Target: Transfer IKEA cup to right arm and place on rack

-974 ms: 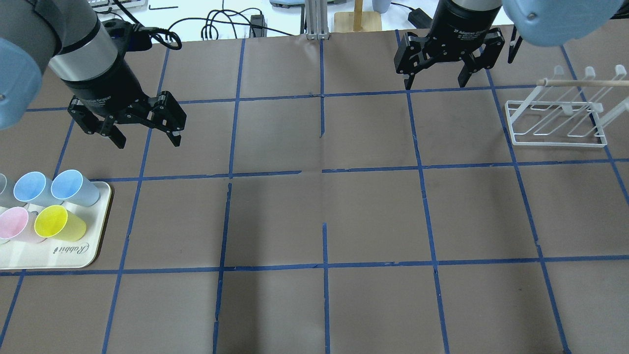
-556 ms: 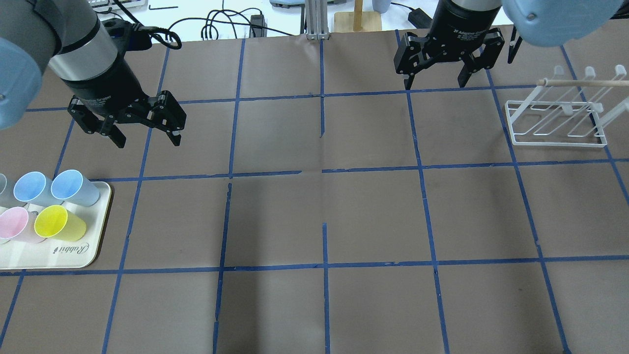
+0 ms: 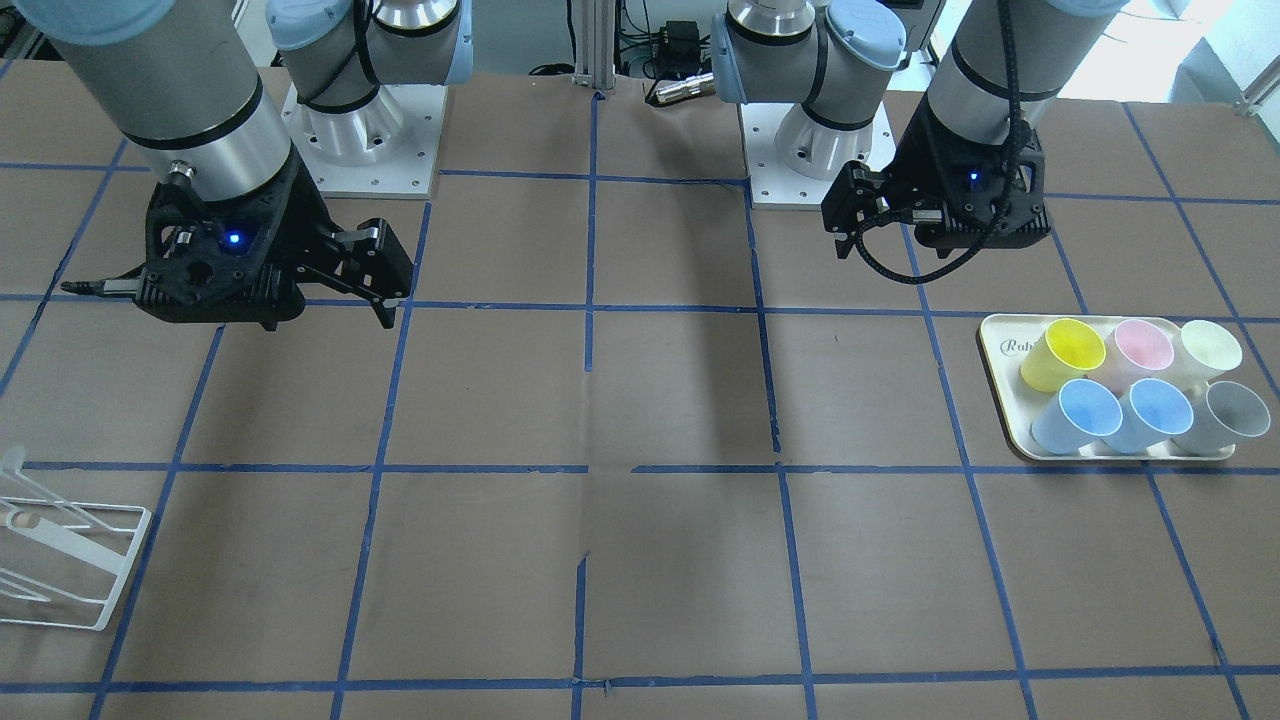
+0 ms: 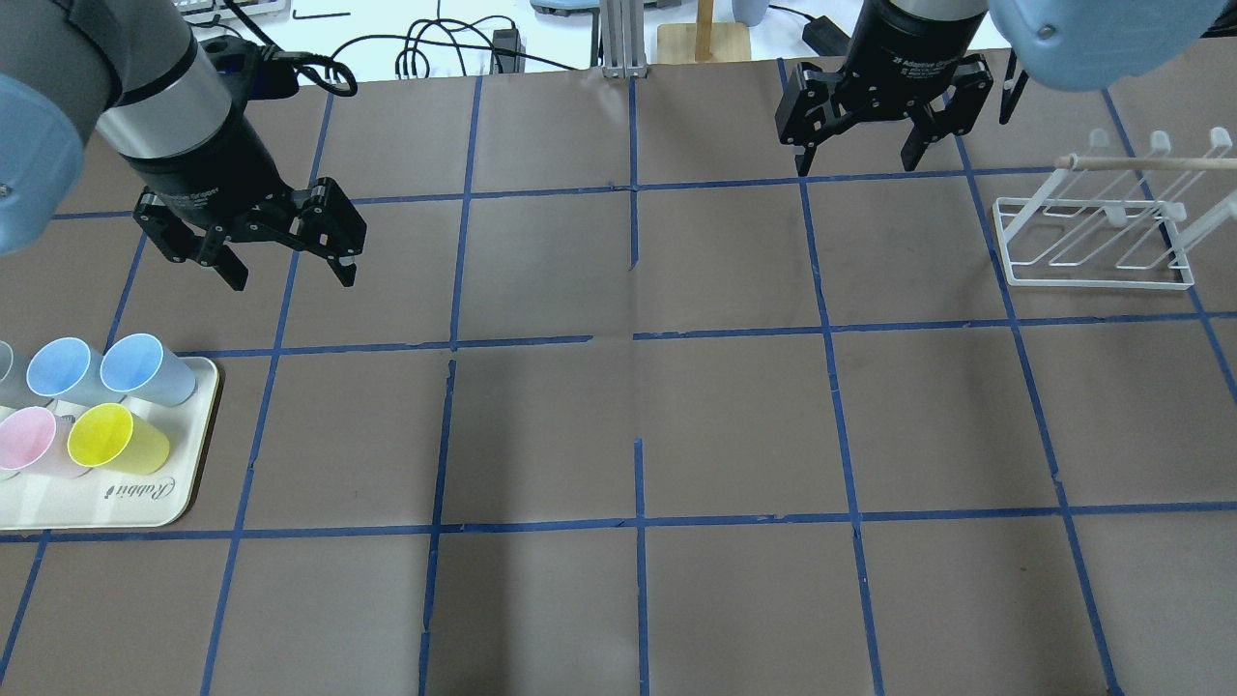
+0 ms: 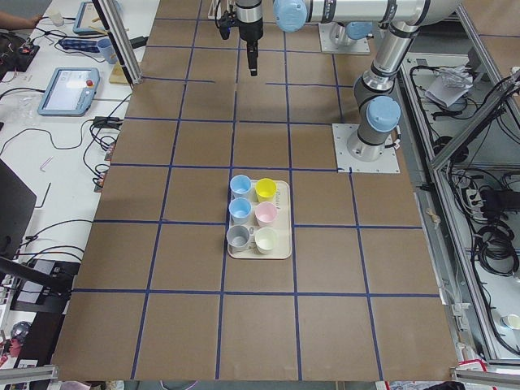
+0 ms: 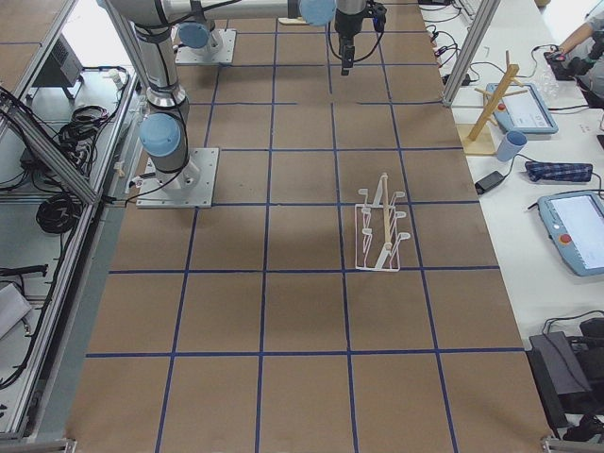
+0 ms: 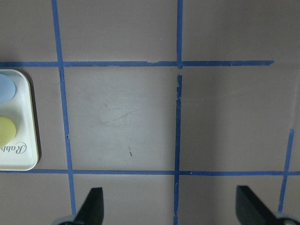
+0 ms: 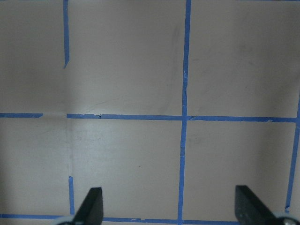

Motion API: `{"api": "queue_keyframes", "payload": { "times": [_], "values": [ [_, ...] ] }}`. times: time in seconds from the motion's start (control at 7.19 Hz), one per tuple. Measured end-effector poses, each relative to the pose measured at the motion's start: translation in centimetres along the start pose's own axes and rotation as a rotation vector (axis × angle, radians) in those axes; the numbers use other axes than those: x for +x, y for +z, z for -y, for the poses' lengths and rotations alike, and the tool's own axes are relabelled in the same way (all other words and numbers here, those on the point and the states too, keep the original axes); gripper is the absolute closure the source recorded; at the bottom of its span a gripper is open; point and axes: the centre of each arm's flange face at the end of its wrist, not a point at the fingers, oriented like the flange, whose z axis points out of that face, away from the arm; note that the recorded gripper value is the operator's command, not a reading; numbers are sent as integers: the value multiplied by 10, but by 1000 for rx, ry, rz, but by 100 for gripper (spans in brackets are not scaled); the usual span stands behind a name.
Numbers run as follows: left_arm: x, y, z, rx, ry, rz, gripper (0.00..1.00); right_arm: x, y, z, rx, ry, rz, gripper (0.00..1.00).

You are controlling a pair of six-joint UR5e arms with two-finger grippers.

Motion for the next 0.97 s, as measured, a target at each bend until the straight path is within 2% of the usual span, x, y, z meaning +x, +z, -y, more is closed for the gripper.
{"api": "queue_keyframes", "payload": {
  "times": [0.97],
  "values": [
    [-9,4,9,8,19,-1,0,-1,0,-1,-1,0,0,0]
  ]
}}
